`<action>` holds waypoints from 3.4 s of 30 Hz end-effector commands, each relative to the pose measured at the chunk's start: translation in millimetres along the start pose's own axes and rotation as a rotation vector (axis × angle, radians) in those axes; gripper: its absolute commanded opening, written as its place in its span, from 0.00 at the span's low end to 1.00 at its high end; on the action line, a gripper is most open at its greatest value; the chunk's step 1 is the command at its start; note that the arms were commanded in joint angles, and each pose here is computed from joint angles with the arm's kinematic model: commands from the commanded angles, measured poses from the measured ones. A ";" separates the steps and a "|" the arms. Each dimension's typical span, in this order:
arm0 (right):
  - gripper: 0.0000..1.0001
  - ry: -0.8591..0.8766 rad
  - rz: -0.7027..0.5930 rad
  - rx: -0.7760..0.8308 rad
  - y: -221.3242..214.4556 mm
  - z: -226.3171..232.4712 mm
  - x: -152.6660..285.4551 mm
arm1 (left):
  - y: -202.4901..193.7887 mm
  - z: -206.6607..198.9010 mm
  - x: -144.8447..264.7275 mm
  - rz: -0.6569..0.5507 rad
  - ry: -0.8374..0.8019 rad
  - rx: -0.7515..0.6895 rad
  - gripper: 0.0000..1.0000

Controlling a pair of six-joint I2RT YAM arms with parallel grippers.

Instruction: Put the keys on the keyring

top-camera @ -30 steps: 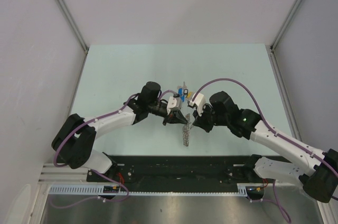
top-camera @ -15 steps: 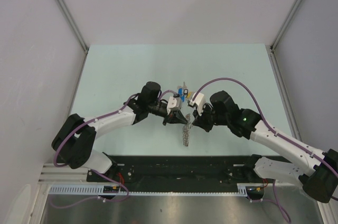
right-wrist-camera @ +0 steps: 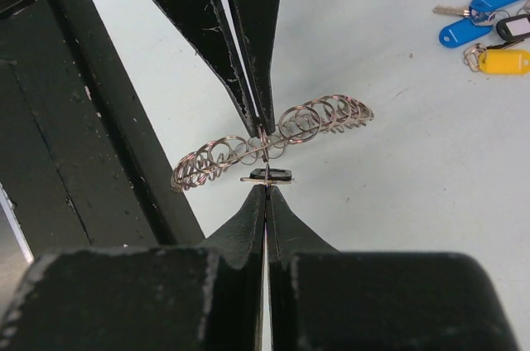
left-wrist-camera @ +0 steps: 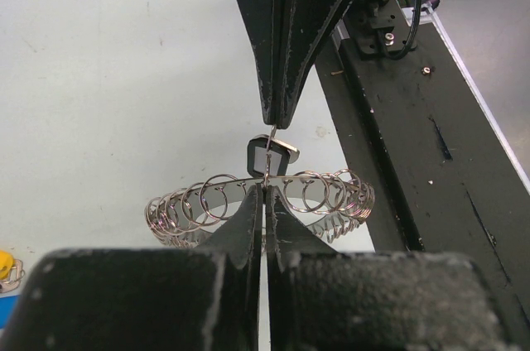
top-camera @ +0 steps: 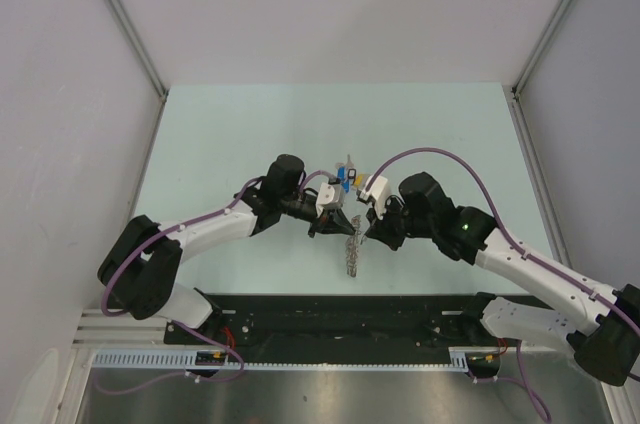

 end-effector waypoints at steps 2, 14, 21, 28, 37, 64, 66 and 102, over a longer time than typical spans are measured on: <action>0.00 -0.005 -0.048 0.003 11.0 0.2 7.4 | 16.5 3.8 -0.4 -0.021 -0.003 -0.069 0.01; 0.00 0.015 -0.050 0.003 11.5 1.7 4.7 | 17.0 4.1 -0.6 -0.022 -0.004 -0.071 0.00; 0.00 0.019 -0.050 0.005 12.0 1.6 2.3 | 16.5 3.7 -1.1 -0.020 -0.006 -0.068 0.00; 0.00 0.008 -0.047 0.002 11.7 -0.4 0.9 | 16.1 3.6 -1.3 -0.020 -0.009 -0.067 0.00; 0.00 0.008 -0.045 0.004 11.6 -0.4 0.1 | 16.2 3.3 -1.4 -0.021 -0.011 -0.066 0.00; 0.00 -0.006 -0.045 -0.001 11.2 -1.0 3.6 | 15.1 4.2 -1.8 -0.018 -0.009 -0.063 0.00; 0.00 -0.006 -0.042 -0.003 10.4 -0.9 3.1 | 15.6 3.9 -1.6 -0.019 -0.010 -0.064 0.00; 0.00 0.076 -0.076 0.005 16.2 1.6 -3.5 | 17.5 -7.1 -7.1 -0.028 -0.089 -0.080 0.00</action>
Point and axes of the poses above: each gripper's point midway between its finger pads, its own x axis back along the fingers, its own z axis along the line the jaws close on, y = z × x, the point moved 6 cm from there along x, back along the fingers, and after that the axes turned 4 degrees about x, right-handed, at the moved point
